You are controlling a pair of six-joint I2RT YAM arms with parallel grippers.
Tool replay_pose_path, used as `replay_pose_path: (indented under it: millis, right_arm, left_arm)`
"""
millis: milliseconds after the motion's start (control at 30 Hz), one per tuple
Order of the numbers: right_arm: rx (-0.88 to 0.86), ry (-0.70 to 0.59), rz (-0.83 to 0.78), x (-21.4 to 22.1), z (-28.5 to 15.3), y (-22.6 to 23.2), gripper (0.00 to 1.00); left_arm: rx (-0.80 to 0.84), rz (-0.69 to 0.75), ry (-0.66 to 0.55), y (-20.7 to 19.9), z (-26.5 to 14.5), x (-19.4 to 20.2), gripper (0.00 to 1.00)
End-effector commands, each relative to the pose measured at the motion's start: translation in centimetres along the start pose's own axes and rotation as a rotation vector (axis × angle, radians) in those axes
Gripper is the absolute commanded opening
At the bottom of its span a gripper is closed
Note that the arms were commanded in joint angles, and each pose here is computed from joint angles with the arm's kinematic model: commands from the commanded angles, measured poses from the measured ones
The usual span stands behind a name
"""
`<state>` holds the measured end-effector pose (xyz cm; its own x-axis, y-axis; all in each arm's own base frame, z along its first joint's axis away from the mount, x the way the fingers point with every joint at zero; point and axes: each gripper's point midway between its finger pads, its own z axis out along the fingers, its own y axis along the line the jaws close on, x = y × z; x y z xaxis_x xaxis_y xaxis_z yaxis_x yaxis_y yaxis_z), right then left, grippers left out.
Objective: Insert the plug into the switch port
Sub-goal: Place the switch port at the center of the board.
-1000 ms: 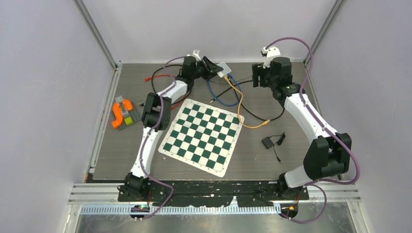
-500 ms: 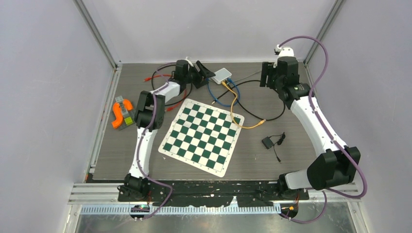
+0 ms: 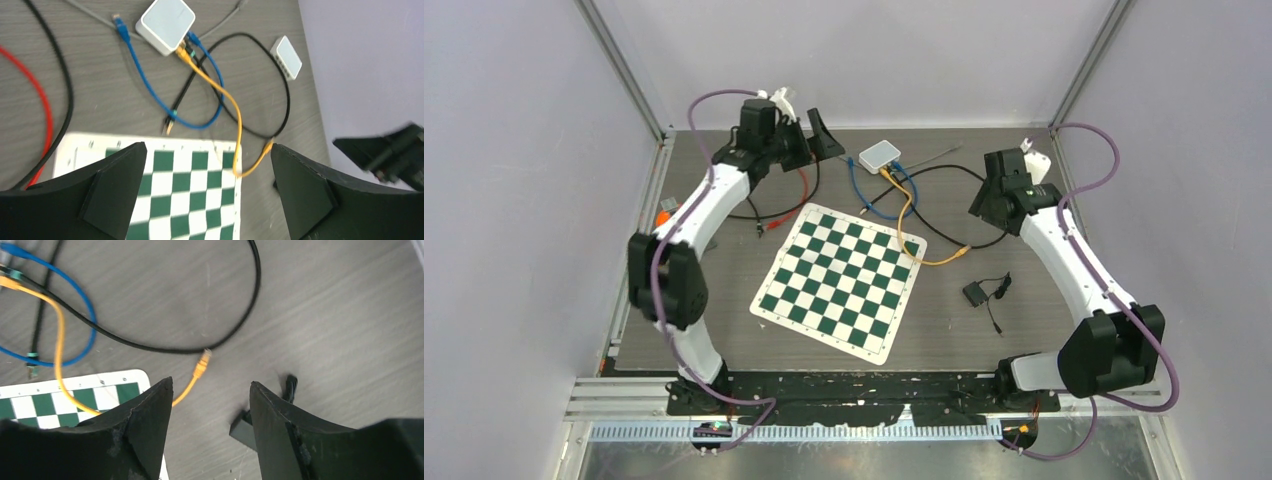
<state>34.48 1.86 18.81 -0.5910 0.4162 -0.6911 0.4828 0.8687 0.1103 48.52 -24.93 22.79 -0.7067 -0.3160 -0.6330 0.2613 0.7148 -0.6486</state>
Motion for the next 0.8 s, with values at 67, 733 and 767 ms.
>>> replay_pose_path:
  millis: [67,733,767]
  right_arm:
    - [0.143,0.127,0.201,6.3,0.6,-3.3,0.67]
    - [0.289,0.069,0.297,11.2,5.1,-6.8,0.67]
    - [0.304,0.053,0.298,11.0,5.3,-7.1,0.66]
  left_arm:
    - [-0.176,0.192,0.016,0.4,-11.6,4.0,1.00]
    - [-0.135,0.296,0.035,3.1,-20.9,14.9,1.00]
    - [-0.137,0.294,0.039,3.0,-21.0,14.9,1.00]
